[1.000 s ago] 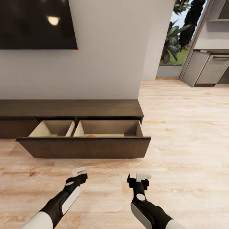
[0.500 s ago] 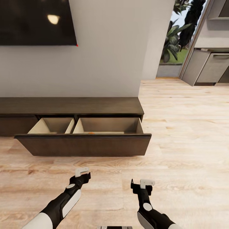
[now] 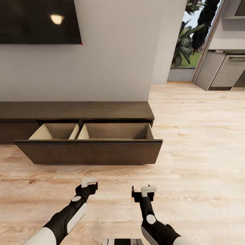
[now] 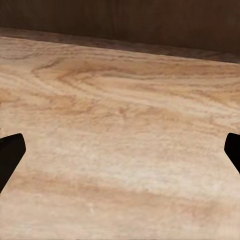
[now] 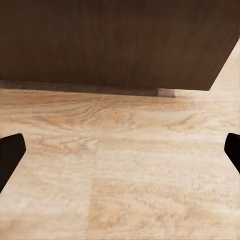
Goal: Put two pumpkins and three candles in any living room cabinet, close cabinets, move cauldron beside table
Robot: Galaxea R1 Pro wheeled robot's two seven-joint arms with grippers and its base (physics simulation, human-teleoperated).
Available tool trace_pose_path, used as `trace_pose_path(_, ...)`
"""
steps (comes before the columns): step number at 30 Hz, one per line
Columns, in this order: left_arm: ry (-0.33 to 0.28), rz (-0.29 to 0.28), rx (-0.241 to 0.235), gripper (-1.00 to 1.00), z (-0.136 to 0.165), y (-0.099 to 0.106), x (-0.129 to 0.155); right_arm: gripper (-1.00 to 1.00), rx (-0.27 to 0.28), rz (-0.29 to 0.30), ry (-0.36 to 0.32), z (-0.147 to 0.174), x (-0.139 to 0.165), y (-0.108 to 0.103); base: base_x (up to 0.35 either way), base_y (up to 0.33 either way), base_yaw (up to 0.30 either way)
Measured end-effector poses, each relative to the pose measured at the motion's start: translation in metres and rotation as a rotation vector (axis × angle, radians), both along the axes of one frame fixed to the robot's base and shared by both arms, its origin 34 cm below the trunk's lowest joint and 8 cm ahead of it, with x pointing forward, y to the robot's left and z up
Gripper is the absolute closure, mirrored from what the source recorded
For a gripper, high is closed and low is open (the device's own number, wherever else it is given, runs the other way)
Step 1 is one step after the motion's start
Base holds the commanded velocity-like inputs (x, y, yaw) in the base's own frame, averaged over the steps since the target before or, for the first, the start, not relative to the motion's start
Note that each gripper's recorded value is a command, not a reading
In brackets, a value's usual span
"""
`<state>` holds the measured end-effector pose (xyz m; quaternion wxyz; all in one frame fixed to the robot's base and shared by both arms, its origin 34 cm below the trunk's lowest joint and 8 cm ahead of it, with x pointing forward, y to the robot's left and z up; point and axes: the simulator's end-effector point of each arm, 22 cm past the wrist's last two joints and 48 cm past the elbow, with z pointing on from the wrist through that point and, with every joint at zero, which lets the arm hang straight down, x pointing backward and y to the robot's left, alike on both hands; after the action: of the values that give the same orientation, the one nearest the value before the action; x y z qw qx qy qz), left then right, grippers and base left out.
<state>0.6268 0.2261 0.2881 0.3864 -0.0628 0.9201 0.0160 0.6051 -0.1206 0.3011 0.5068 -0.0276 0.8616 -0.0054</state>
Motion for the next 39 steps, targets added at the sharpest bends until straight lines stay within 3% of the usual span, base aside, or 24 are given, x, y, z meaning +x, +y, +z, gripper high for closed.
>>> trace_pose_path(6, -0.002, 0.0, 0.0, -1.0, -0.008, 0.001, 0.001, -1.0, 0.009, 0.0, -0.009, -0.006, 0.003, 0.002, 0.0, 0.0, 0.0)
trace_pose_path(11, -0.005, -0.013, 0.014, -1.0, -0.013, 0.001, 0.002, -1.0, 0.025, 0.017, -0.03, 0.001, 0.027, 0.007, 0.0, 0.0, 0.0)
trace_pose_path(18, -0.084, 0.002, 0.014, -1.0, -0.004, 0.0, 0.013, -1.0, 0.034, 0.015, -0.03, -0.001, 0.033, 0.009, 0.0, 0.0, 0.0)
trace_pose_path(23, -0.092, 0.011, 0.016, -1.0, -0.002, 0.003, 0.014, -1.0, 0.038, 0.013, -0.034, 0.0, 0.034, 0.01, 0.013, 0.003, 0.0)
trace_pose_path(39, -0.085, 0.008, 0.014, -1.0, -0.004, 0.0, 0.012, -1.0, 0.045, -0.016, -0.059, 0.004, 0.036, 0.002, 0.25, 0.118, 0.0)
